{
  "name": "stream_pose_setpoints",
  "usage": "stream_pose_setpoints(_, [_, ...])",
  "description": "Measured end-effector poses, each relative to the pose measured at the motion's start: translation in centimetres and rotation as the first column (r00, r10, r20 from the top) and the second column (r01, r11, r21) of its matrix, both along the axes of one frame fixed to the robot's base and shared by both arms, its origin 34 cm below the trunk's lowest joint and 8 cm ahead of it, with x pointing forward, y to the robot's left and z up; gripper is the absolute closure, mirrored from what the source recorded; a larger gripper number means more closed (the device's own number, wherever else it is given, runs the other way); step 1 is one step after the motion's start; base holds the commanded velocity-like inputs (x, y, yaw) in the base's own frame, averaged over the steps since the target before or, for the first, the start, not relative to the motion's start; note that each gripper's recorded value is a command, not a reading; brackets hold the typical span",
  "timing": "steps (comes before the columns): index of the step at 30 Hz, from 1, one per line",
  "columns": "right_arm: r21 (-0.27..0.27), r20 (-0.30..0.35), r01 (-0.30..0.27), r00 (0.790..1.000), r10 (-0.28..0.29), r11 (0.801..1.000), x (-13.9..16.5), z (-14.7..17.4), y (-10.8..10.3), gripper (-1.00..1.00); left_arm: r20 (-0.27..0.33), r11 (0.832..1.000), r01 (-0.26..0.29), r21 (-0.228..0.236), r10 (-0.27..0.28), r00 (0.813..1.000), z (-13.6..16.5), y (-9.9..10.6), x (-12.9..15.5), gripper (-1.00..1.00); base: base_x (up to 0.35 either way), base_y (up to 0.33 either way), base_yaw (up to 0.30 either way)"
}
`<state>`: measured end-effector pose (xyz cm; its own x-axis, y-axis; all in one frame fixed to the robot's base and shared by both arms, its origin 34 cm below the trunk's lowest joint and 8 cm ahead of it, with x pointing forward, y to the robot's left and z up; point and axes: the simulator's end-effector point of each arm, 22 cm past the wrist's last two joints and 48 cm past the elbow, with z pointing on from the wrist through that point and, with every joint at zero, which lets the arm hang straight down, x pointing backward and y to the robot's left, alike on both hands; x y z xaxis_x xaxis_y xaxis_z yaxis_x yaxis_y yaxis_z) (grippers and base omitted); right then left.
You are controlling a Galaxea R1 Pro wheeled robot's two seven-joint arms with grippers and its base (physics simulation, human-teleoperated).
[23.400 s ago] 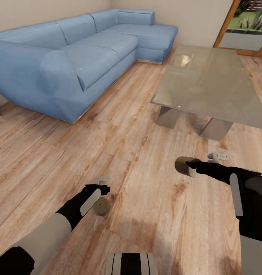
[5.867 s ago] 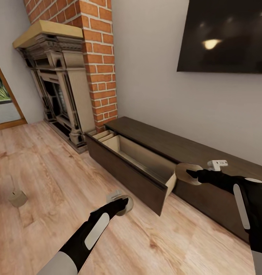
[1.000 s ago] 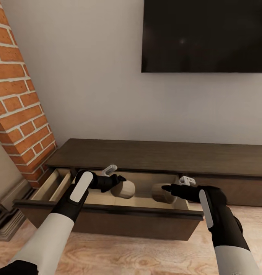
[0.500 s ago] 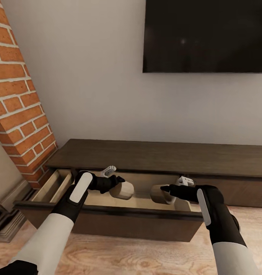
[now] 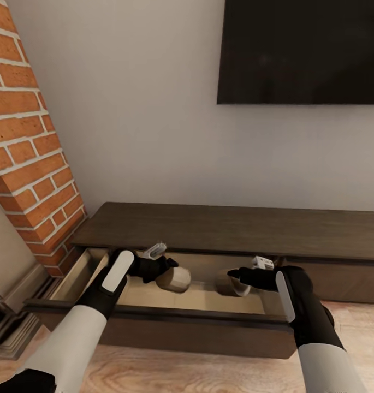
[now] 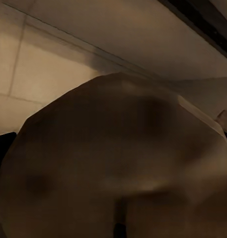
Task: Place each of the two pumpkins and all three candles from the living room inside a cabinet in the living room (use any cabinet), then make sure every cabinet is closed, and position the cauldron so it is next to a table in the living room.
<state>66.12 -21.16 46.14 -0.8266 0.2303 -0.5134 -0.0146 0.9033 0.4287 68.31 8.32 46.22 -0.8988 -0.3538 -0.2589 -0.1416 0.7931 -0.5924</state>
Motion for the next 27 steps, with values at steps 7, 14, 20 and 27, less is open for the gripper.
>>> stream_pose_setpoints(7, [-0.041, -0.082, 0.019, 0.996, -0.022, 0.999, 0.1, -2.5, -0.6, 1.0, -0.074, 1.0, -0.01, 0.016, 0.012, 0.997, -2.6, 0.3, -0.9, 1.0, 0.007, 0.007, 0.0])
stream_pose_setpoints(14, [-0.06, -0.101, 0.032, 0.994, -0.038, 0.998, 0.1, -3.0, -1.0, 1.0, -0.059, 0.996, -0.035, 0.086, 0.04, 0.997, -3.4, 1.4, 0.1, 1.0, 0.0, 0.0, 0.0])
stream_pose_setpoints(20, [-0.062, -0.105, 0.03, 0.994, -0.036, 0.998, 0.0, -3.2, -0.9, 1.0, -0.031, 0.99, -0.048, 0.131, 0.052, 0.998, -3.7, 2.2, 0.6, 1.0, 0.02, 0.021, 0.0])
stream_pose_setpoints(27, [-0.048, -0.126, 0.02, 0.992, -0.026, 0.999, -0.4, -3.9, 0.3, 1.0, -0.036, 0.989, -0.045, 0.141, 0.051, 0.998, -4.0, 2.4, 0.5, 1.0, 0.151, 0.22, 0.0])
